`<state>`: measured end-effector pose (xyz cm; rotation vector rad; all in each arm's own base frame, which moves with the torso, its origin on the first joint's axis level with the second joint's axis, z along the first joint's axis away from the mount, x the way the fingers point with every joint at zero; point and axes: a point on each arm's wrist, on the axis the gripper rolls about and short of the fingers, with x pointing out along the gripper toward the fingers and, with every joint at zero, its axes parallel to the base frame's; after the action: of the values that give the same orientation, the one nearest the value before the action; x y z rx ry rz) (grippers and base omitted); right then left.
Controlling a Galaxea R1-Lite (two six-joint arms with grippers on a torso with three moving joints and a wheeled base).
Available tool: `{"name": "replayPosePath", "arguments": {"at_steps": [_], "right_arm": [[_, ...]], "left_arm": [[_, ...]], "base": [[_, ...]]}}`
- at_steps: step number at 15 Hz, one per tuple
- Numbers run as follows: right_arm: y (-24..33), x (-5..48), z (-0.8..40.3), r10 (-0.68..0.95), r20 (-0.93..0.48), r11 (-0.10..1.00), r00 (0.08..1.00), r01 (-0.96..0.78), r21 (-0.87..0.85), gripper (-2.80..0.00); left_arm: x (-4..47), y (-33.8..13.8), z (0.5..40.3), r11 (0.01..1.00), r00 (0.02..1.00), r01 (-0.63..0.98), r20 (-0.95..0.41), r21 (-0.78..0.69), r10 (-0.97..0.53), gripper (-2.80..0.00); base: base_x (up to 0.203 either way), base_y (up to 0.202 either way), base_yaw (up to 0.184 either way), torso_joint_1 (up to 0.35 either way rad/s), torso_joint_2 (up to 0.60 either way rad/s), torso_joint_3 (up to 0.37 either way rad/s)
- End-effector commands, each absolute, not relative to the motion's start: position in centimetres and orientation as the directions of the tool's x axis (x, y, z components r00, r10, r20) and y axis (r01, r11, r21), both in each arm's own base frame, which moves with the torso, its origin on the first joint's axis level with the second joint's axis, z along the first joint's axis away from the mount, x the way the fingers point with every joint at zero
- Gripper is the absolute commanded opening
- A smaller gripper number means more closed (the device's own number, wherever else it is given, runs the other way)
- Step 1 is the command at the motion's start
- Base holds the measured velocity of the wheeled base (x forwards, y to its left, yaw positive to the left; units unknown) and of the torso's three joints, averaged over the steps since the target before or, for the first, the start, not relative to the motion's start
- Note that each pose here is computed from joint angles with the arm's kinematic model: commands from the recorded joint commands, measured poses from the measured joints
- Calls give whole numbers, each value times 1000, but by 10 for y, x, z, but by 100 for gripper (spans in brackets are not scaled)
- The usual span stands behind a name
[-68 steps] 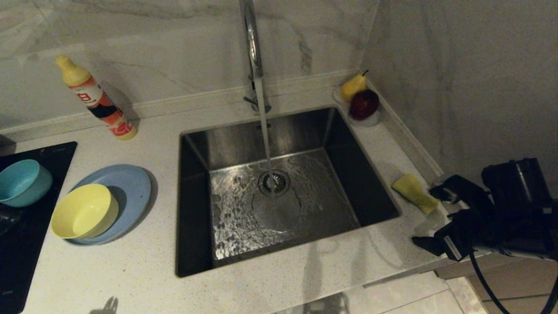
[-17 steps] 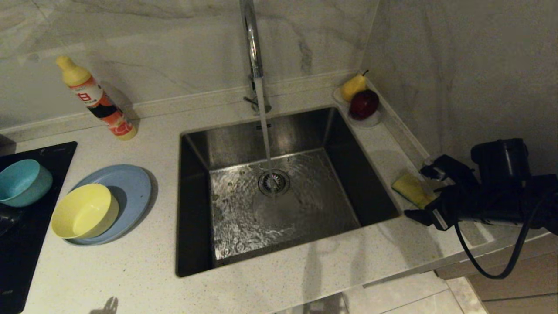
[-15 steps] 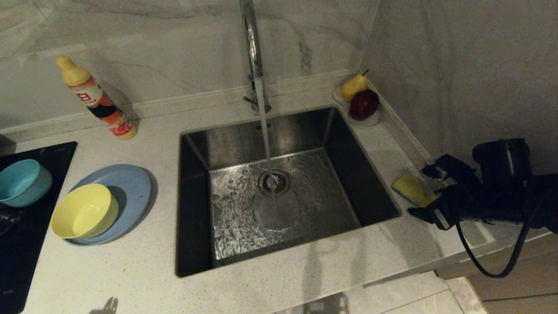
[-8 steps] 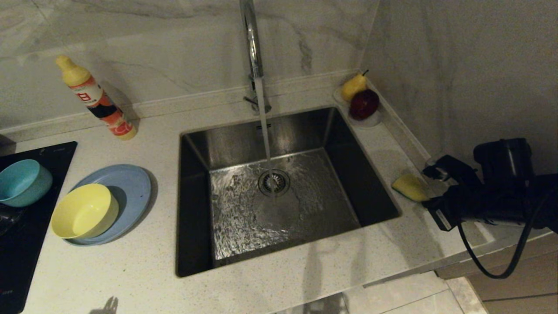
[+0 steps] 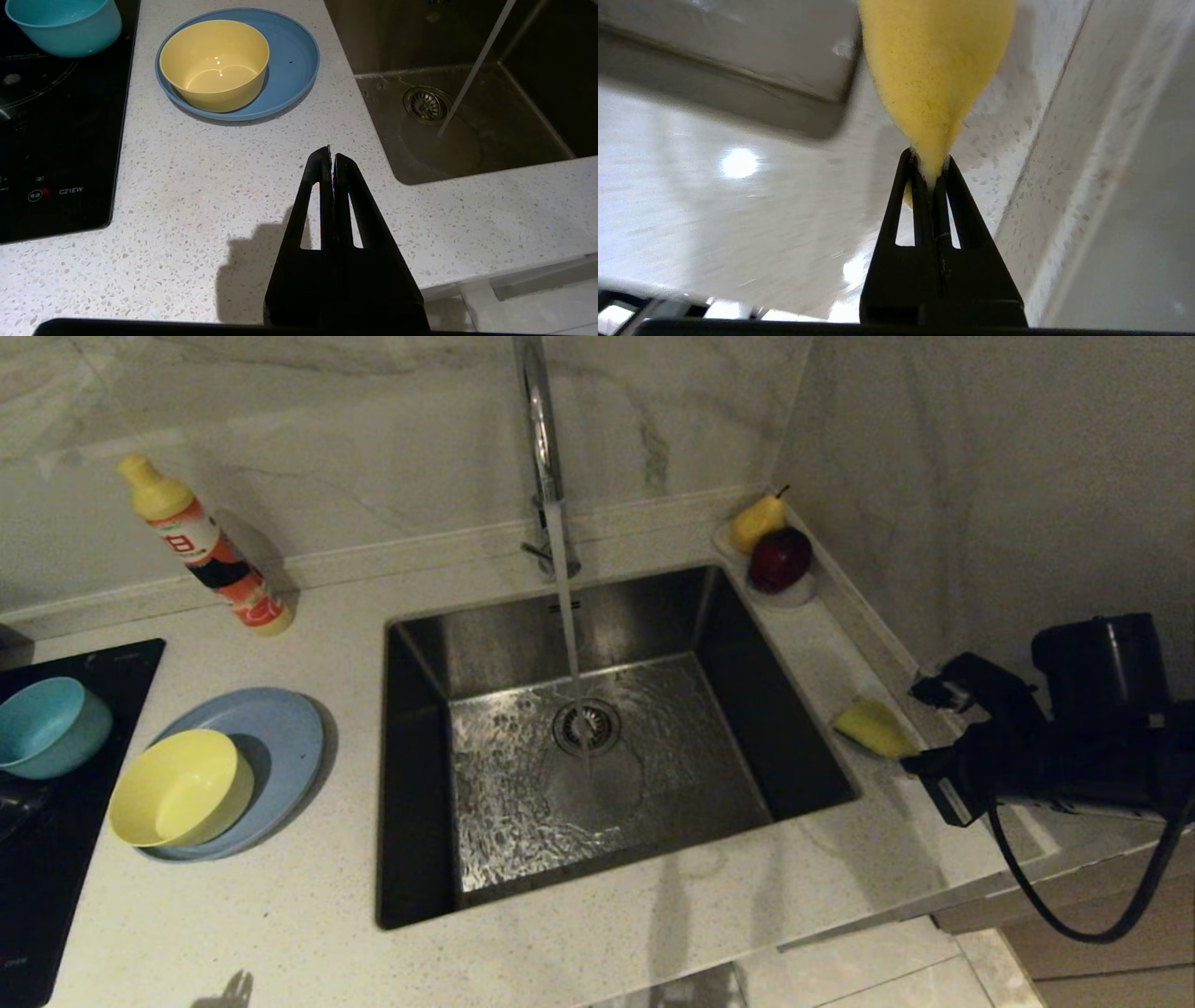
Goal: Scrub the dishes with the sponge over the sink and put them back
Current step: Pick up a bowl and the sponge
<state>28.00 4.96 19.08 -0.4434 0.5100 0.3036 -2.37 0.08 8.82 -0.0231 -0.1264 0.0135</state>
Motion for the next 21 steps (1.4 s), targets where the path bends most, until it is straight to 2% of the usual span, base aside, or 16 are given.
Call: {"name": "replayPosePath", "arguments": {"at_steps": [1, 5, 12, 18, 21], "right_arm": [[62, 246, 227, 240, -449, 855, 861, -406, -322, -280], [100, 194, 265, 408, -405, 844, 818, -507, -175, -280], [157, 129, 275, 523, -396, 832, 755, -554, 41, -280], [180, 117, 254, 527, -485, 808, 698, -588, 32, -280], [191, 123, 245, 458, -501, 843, 734, -538, -18, -280]], "left_arm": [[-20, 1, 77, 1000, 996, -13, 86, -23, 15, -280], [-20, 1, 77, 1000, 996, -13, 86, -23, 15, -280], [-20, 1, 77, 1000, 996, -13, 86, -23, 15, -280], [-20, 1, 77, 1000, 996, -13, 86, -23, 15, -280], [-20, 1, 77, 1000, 996, -13, 86, -23, 15, -280]], "base": [[0, 0, 0, 0, 0, 0], [0, 0, 0, 0, 0, 0], [0, 0, 0, 0, 0, 0], [0, 0, 0, 0, 0, 0], [0, 0, 0, 0, 0, 0]]}}
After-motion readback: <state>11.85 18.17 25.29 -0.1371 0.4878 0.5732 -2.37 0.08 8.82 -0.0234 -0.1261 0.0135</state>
